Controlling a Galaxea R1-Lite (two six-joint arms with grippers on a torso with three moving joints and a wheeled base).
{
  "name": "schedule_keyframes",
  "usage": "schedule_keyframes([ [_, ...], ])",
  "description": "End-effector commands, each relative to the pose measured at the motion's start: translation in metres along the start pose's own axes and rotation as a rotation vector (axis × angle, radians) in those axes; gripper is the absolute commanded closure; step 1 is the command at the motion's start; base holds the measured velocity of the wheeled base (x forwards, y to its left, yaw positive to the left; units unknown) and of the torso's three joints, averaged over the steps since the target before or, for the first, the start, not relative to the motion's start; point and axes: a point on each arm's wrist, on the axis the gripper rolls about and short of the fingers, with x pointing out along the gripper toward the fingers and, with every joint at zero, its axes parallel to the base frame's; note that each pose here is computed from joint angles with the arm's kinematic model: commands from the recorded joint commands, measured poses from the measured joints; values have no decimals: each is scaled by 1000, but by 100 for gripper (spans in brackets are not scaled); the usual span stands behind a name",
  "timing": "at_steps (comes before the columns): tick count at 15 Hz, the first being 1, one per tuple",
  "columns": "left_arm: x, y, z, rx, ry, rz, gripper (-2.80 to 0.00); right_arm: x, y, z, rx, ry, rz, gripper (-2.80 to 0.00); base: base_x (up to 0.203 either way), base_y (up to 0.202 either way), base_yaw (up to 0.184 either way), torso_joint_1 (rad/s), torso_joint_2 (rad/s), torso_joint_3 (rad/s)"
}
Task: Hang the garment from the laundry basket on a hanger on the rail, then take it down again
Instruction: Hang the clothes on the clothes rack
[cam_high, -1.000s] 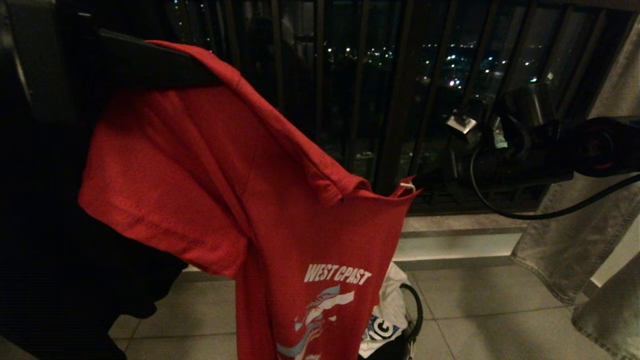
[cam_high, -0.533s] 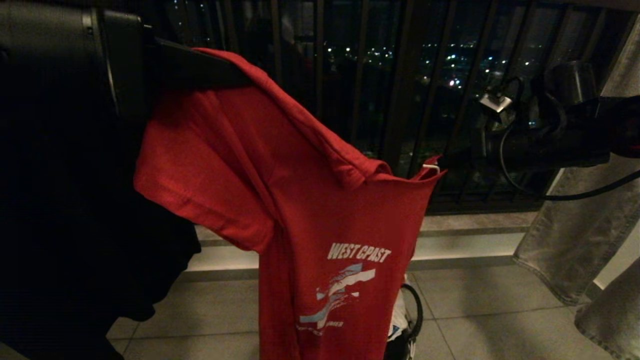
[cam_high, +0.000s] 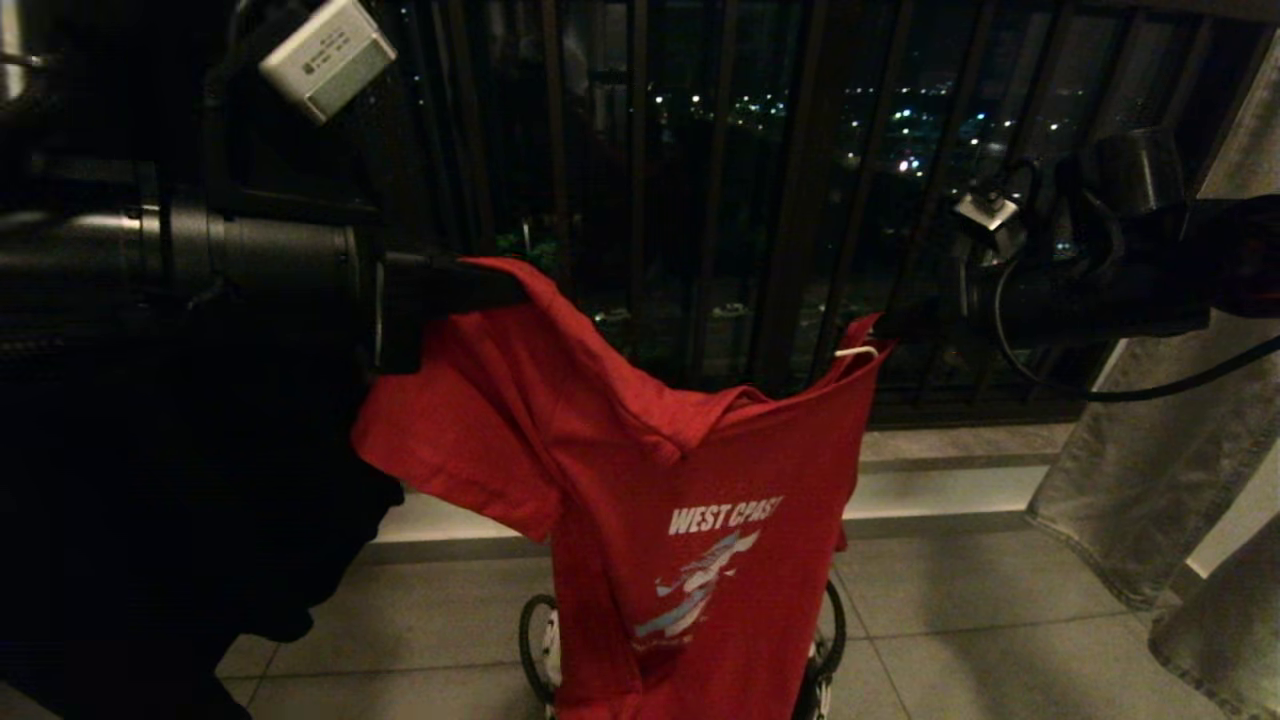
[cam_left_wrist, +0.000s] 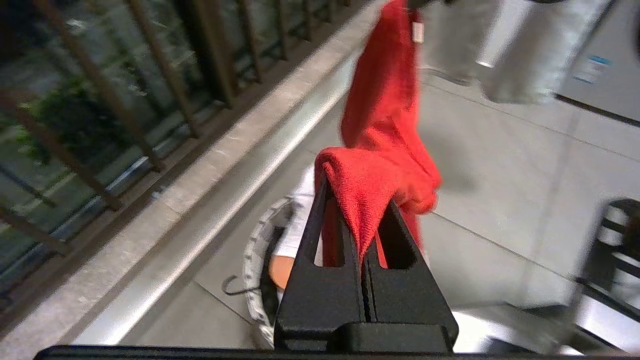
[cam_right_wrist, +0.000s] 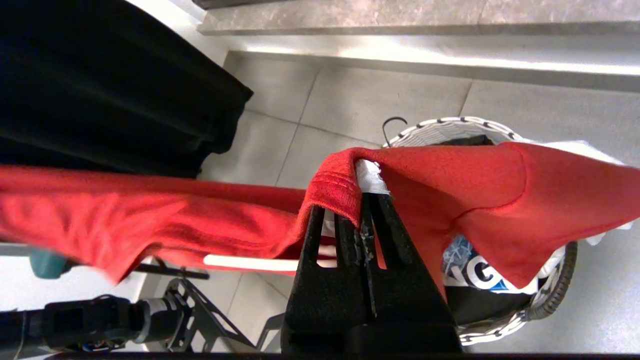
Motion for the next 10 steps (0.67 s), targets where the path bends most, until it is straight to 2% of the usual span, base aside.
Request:
schedule_keyframes([
  [1,10,9,-17,-16,23,15,0,11,-9,-3,22,27,0,0,0,0,0,0,0,0],
  [3,13,16,-33,-38,58,33,0,20,-15,-5,30,48,1,0,0,0,0,0,0,0],
  [7,18,17,-62,-98,148,28,0,41,-21,-16,45,107,8,0,0,0,0,0,0,0],
  [10,18,14,-78,-131,193,18,0,52,-14,-27,38,132,-42,0,0,0,0,0,0,0],
])
